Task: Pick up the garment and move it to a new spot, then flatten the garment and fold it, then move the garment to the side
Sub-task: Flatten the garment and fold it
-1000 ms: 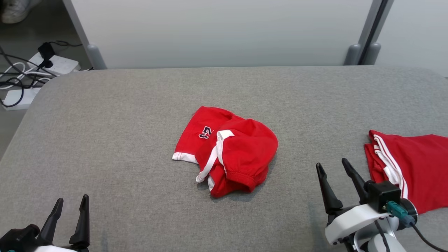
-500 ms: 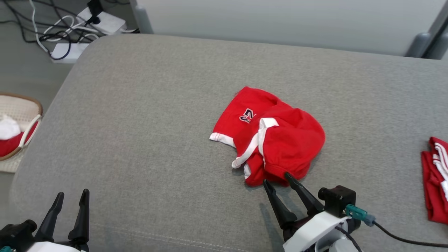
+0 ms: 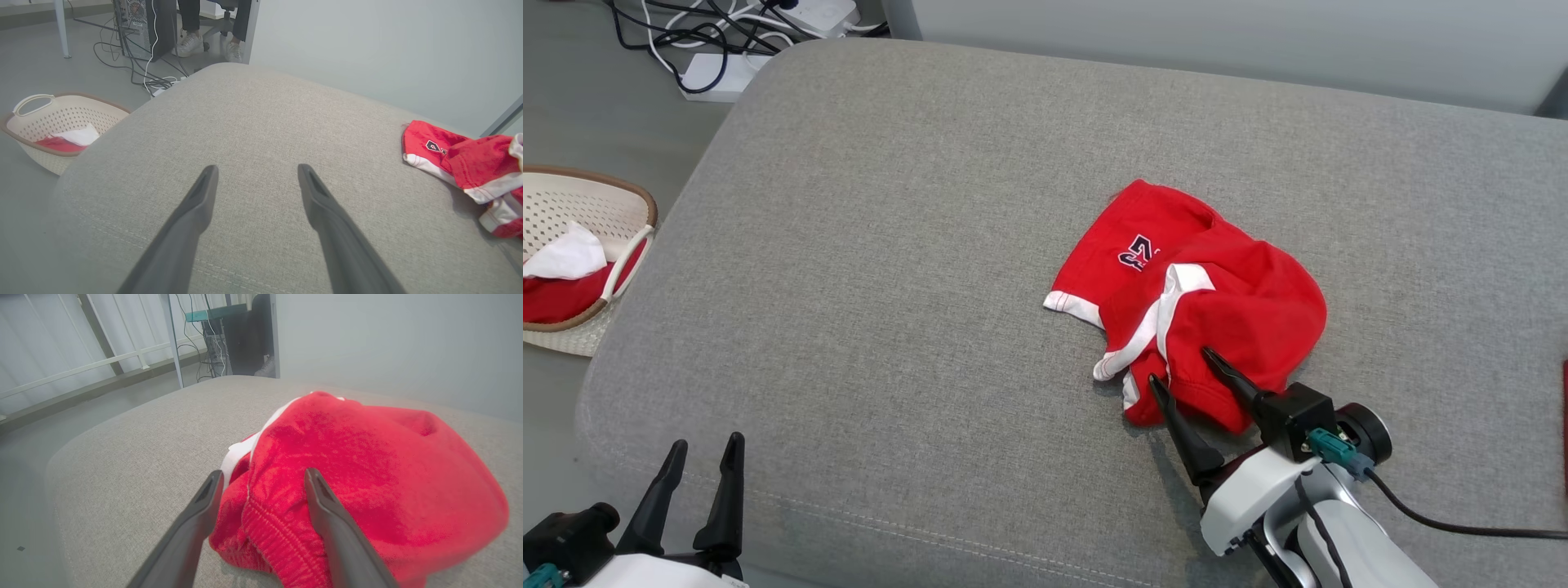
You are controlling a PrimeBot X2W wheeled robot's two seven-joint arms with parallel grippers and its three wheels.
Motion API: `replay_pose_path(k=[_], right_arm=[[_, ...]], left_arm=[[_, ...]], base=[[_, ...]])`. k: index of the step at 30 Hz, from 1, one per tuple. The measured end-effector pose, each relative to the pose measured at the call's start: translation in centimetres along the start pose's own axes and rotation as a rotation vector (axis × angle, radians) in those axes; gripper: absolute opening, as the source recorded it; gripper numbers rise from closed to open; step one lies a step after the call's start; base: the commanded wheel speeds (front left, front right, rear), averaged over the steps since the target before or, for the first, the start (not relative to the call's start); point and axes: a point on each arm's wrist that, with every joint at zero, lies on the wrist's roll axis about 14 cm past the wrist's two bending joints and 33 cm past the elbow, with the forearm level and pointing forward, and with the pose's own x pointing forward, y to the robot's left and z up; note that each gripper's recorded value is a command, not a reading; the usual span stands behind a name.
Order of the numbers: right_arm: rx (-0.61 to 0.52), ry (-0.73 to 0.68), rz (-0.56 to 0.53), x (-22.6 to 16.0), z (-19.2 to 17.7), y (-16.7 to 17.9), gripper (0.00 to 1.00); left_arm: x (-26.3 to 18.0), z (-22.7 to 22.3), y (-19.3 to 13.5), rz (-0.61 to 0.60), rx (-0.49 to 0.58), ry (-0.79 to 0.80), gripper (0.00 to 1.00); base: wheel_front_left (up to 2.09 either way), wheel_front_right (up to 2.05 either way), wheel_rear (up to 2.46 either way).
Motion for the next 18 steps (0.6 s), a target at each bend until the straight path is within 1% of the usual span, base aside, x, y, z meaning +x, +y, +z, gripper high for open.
replay_pose_path(k=[1, 2, 3, 6, 8, 10, 15, 18], right_arm=[[-0.010, 0.017, 0.001, 0.0, -0.5, -0.1, 1.00], [-0.015, 0.037, 0.000, 0.0, -0.9, -0.1, 0.90], [-0.017, 0.048, -0.001, 0.4, -0.9, -0.4, 0.00], [-0.006, -0.018, -0.035, 1.0, 1.1, -1.7, 0.00], [0.003, -0.075, -0.081, 1.2, 2.8, -3.3, 0.00], [-0.009, -0.115, -0.147, 1.0, 4.1, -5.7, 0.00], [-0.087, -0.148, -0.338, -0.4, 6.0, -12.4, 0.00], [-0.123, -0.093, -0.469, -1.5, 5.9, -16.9, 0.00]], left_arm=[[0.0, -0.1, 0.0, 0.000, -0.001, 0.003, 1.00], [-0.1, -0.2, 0.0, 0.000, -0.004, 0.005, 1.00], [-0.1, -0.4, -0.1, 0.001, -0.007, 0.012, 1.00], [0.1, -0.3, -0.1, -0.002, -0.005, 0.013, 1.00], [0.4, -0.3, -0.1, -0.005, -0.004, 0.017, 1.00], [0.6, -0.4, -0.2, -0.008, -0.009, 0.021, 1.00], [1.1, -0.8, -0.9, -0.028, -0.015, 0.037, 1.00], [1.4, -0.9, -1.5, -0.045, -0.014, 0.043, 1.00]], base=[[0.00, 0.00, 0.00], [0.00, 0.00, 0.00], [0.00, 0.00, 0.00], [0.00, 0.00, 0.00], [0.00, 0.00, 0.00], [0.00, 0.00, 0.00], [0.00, 0.00, 0.00], [0.00, 0.00, 0.00]])
